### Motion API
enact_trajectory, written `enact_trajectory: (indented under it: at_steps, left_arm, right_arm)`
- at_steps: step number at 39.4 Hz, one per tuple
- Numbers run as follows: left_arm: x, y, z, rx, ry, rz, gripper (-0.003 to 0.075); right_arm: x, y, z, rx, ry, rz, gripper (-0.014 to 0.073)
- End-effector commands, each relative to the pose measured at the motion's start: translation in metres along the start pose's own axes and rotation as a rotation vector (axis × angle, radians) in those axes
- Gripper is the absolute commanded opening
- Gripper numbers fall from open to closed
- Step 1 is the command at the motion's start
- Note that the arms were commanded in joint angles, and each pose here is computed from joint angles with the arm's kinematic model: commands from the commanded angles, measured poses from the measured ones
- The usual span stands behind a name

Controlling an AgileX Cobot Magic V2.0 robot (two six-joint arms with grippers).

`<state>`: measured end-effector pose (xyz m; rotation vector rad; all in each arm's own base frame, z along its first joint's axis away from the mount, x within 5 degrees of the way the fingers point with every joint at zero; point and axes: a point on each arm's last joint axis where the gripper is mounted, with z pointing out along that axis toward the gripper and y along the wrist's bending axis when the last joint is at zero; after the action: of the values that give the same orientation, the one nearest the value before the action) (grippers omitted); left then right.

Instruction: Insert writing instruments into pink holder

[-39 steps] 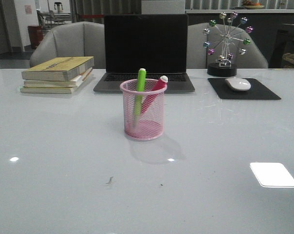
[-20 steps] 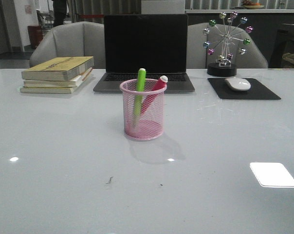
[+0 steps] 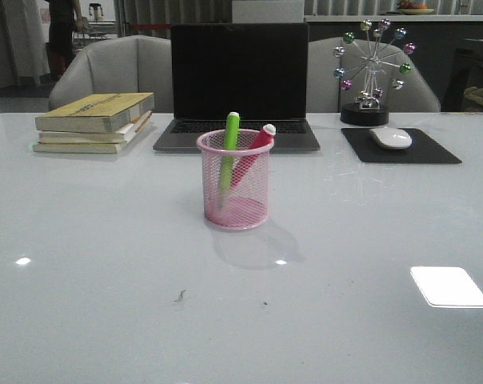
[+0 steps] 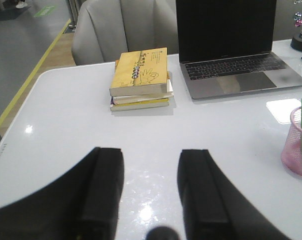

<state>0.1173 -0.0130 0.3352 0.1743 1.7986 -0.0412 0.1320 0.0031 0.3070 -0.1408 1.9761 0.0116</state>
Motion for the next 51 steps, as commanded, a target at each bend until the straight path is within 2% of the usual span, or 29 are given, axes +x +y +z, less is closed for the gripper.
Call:
enact_trajectory:
  at_steps: [1,30,33,46,51]
  left_arm:
    - [-0.0166,0.0023,-0.0039,-0.02,-0.112,-0.014,0.033]
    - [-0.0166,0.0023,-0.0039,-0.02,-0.112,-0.014,0.033]
    - [-0.0166,0.0023,-0.0039,-0.02,-0.112,-0.014,0.033]
    - [-0.0166,0.0023,-0.0039,-0.02,-0.112,-0.014,0.033]
    - [-0.0166,0.0023,-0.0039,-0.02,-0.112,-0.014,0.033]
  right_arm:
    - [-0.0148,-0.0037,-0.0047,0.038,-0.099,-0.006,0.0388]
    - [-0.0159,-0.0038,-0.0049,0.038,-0.111,0.007,0.0383]
    - [-0.0167,-0.0035,-0.005,0.034,-0.121,0.026,0.0341]
    - [-0.0181,-0.0027,-0.0051,0.022,-0.137,0.067,0.0028]
    - [-0.0181,-0.0027,-0.0051,0.022,-0.137,0.068,0.0026]
